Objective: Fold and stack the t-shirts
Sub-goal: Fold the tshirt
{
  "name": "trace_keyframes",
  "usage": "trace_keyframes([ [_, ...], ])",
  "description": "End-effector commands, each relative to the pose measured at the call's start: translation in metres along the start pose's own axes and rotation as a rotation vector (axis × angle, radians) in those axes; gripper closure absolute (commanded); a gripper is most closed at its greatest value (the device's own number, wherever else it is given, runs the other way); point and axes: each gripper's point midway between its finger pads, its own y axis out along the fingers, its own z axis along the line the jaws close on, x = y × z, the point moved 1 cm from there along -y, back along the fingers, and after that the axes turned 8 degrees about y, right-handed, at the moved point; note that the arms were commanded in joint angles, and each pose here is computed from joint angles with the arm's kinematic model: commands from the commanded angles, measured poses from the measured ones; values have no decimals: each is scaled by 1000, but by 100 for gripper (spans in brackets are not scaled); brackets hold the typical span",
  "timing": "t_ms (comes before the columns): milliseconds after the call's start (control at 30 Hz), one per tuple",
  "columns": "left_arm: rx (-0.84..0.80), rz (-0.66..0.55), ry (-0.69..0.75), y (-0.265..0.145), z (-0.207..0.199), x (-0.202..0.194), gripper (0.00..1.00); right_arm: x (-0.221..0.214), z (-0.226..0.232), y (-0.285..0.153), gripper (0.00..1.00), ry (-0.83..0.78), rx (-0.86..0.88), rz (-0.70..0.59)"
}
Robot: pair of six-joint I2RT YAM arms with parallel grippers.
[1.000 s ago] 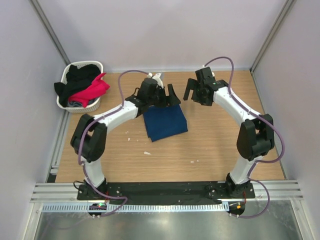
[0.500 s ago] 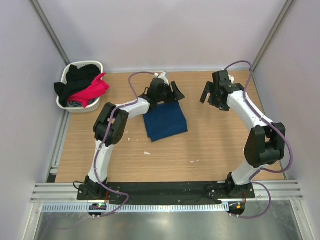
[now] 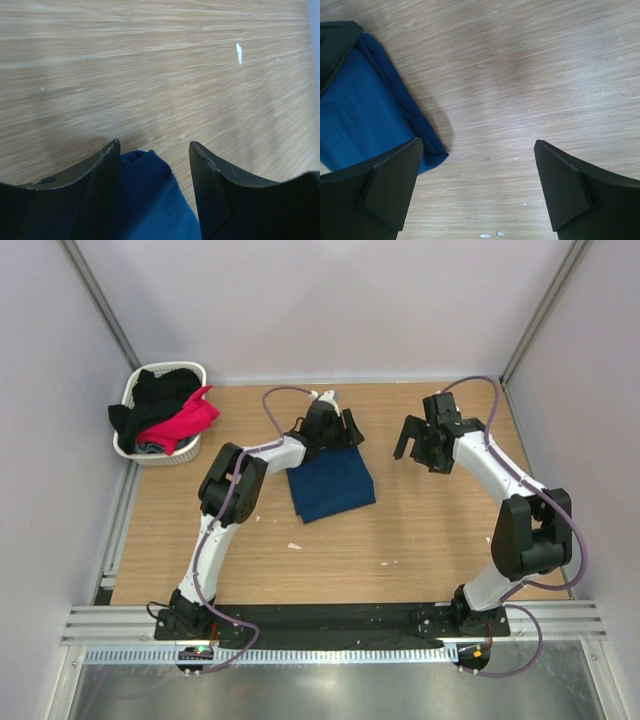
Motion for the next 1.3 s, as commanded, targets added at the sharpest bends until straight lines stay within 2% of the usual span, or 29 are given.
trace_keyframes([
  [0,41,-70,120,-1,2,29,40,17,36,-26,0,-46,177,-71],
  [67,68,-89,156,-6,3,40,38,17,54,-28,0,-81,236,-78],
  [233,176,-193,258,-37,16,98,22,9,102,-27,0,-187,336,-69],
  [267,201,-225,253,-56,20,119,20,9,120,-31,0,-208,389,-85],
  [333,241,-251,235,-79,29,137,19,4,139,-30,0,-219,465,-67],
  [367,270,-286,218,-105,36,158,18,6,151,-22,0,-222,506,-79],
  [467,299,-248,160,-142,59,151,18,-3,180,-6,2,-239,661,-36],
  [500,286,-285,157,-170,49,162,18,-4,185,0,3,-239,681,-37],
  [567,342,-228,139,-191,68,135,18,1,198,11,7,-235,719,-47],
  [600,356,-261,143,-214,61,141,18,-7,198,31,8,-234,712,-4],
  [633,390,-214,137,-221,73,117,18,-1,206,33,12,-235,723,-9],
  [700,402,-206,132,-235,75,104,18,-7,210,54,14,-234,736,25],
  [833,399,-194,106,-266,73,77,18,-4,222,75,23,-225,772,-2],
  [900,396,-168,89,-271,76,59,18,-2,224,82,28,-221,773,-13],
  [1000,379,-157,62,-277,74,46,18,-3,221,98,30,-215,748,-18],
  [1267,316,-126,-26,-278,66,28,18,1,205,113,36,-182,621,-37],
])
